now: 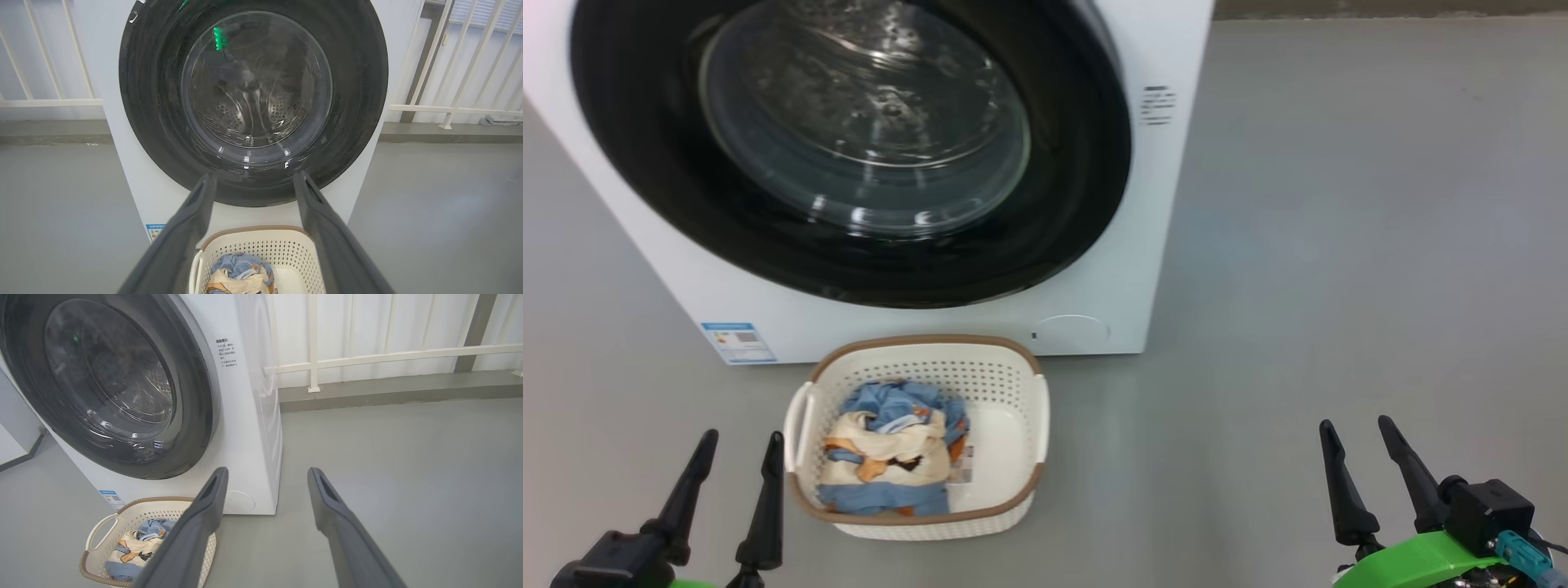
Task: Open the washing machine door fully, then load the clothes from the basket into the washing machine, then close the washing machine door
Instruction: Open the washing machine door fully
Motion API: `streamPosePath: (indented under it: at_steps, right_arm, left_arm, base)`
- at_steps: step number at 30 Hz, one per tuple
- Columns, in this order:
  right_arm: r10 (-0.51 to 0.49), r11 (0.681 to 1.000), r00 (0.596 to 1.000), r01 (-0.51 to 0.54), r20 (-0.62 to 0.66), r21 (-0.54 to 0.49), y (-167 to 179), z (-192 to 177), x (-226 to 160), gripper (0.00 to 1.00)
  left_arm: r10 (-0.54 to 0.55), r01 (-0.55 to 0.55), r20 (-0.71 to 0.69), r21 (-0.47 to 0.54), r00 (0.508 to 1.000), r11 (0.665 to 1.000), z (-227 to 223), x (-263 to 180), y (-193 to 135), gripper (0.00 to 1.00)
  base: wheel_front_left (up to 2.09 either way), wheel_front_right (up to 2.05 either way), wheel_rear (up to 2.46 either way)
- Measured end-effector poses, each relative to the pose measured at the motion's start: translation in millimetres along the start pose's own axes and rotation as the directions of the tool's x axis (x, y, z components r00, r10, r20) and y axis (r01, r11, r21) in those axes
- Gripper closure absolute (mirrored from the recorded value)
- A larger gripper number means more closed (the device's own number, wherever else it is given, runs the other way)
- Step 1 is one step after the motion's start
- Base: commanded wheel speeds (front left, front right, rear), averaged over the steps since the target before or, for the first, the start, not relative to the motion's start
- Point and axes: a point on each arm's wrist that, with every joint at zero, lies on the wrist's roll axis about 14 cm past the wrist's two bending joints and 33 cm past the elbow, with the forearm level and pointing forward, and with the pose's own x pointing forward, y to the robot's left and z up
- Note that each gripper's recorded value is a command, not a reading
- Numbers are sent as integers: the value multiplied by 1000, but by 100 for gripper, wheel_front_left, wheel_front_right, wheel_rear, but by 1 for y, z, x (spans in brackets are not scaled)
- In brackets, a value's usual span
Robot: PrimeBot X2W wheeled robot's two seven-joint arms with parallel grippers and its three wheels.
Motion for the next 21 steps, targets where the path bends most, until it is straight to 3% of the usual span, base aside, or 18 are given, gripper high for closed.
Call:
streamPosePath:
  at_steps: [7,16,17,18,19,20,21]
  right_arm:
    - [-2,1000,1000,2,-1,-5,-1,0,0,0]
    - [3,1000,1000,-3,0,-4,2,0,2,0]
    - [5,1000,1000,-5,1,-1,2,0,2,9]
    - [5,1000,1000,-5,3,7,3,1,4,62]
    - [8,1000,1000,-8,11,13,4,3,6,88]
    - [14,1000,1000,-15,22,15,6,6,10,100]
    - [20,1000,999,-21,37,17,9,11,15,100]
  left_arm:
    - [3,-3,7,-2,1000,1000,2,0,1,0]
    - [3,-3,10,-9,1000,1000,3,0,0,0]
    - [3,-3,11,-11,1000,1000,3,0,0,0]
    - [2,-2,11,-12,1000,1000,3,0,-1,0]
    - [2,-2,11,-16,1000,1000,3,0,-1,0]
    - [2,-2,11,-21,1000,1000,3,1,-1,0]
    - [1,-1,12,-22,1000,1000,3,1,-2,0]
  base:
    - [64,64,-128]
    - [9,9,-19]
    - [0,0,0]
    - [0,0,0]
    - [0,0,0]
    - [0,0,0]
    - [0,0,0]
